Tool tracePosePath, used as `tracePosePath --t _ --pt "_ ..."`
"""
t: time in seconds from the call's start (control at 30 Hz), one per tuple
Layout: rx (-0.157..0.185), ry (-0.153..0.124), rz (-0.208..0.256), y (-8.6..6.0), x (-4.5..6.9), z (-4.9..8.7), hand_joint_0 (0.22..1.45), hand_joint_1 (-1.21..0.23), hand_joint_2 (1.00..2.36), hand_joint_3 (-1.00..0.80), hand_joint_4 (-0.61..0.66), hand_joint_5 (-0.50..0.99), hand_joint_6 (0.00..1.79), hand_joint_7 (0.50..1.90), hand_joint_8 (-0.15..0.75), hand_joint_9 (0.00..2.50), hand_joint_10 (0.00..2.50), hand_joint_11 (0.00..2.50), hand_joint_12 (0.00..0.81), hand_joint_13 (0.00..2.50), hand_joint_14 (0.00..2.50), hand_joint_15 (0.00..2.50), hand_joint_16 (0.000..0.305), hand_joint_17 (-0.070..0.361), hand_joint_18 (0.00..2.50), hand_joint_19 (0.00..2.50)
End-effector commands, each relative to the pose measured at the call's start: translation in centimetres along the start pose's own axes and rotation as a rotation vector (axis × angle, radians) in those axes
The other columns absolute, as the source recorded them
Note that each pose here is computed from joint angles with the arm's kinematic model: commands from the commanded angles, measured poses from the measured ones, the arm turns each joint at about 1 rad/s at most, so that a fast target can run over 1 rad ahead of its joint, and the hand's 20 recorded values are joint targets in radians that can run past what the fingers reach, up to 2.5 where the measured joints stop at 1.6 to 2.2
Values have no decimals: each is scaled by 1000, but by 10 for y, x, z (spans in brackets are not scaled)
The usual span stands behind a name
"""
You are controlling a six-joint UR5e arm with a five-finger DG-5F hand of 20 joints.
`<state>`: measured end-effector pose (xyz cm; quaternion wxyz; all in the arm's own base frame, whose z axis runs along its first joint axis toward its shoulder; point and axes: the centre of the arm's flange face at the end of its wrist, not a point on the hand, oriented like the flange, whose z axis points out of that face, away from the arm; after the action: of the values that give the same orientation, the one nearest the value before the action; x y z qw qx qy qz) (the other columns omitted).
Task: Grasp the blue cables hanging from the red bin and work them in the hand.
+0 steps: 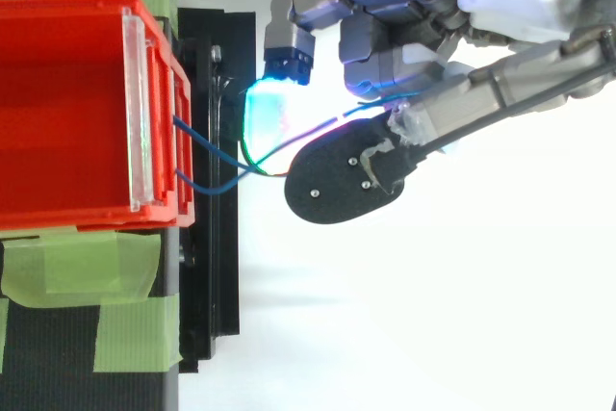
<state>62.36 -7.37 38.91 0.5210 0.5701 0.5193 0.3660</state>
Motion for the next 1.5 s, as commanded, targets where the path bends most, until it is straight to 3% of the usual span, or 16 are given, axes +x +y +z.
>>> tracePosePath --t 0.0,0.4,0.57,0.67,1.0,1.17,1.47 --pt "0 -1 0 0 0 0 708 -682 1010 -627 303 226 239 1315 439 246 2500 2500 499 518 2500 1521 64 143 1062 1381" --pt "-2 -1 1 1 0 0 690 -674 1008 -680 286 236 201 1349 434 248 2500 2500 490 508 2500 1546 60 136 1063 1482" --pt "1 -1 0 0 0 0 667 -655 1001 -939 308 254 238 1335 440 298 2500 2500 499 562 2500 1505 62 140 1098 1379" --pt "0 -1 0 0 0 0 666 -650 1001 -979 314 265 268 1327 444 337 2500 2500 497 598 2500 1492 62 140 1139 1346" --pt "1 -4 -2 0 0 0 796 -723 1009 -747 281 279 316 1332 423 360 2500 2500 465 605 2500 1558 51 116 1192 1624" --pt "1 -2 -2 0 3 -1 891 -748 1012 -634 261 282 491 1267 415 405 2500 2500 452 649 2500 1553 48 108 1262 1671" --pt "1 -1 3 1 11 -2 899 -743 1019 -376 214 252 729 1215 408 419 2500 2500 453 669 2500 1567 48 107 1282 1674"
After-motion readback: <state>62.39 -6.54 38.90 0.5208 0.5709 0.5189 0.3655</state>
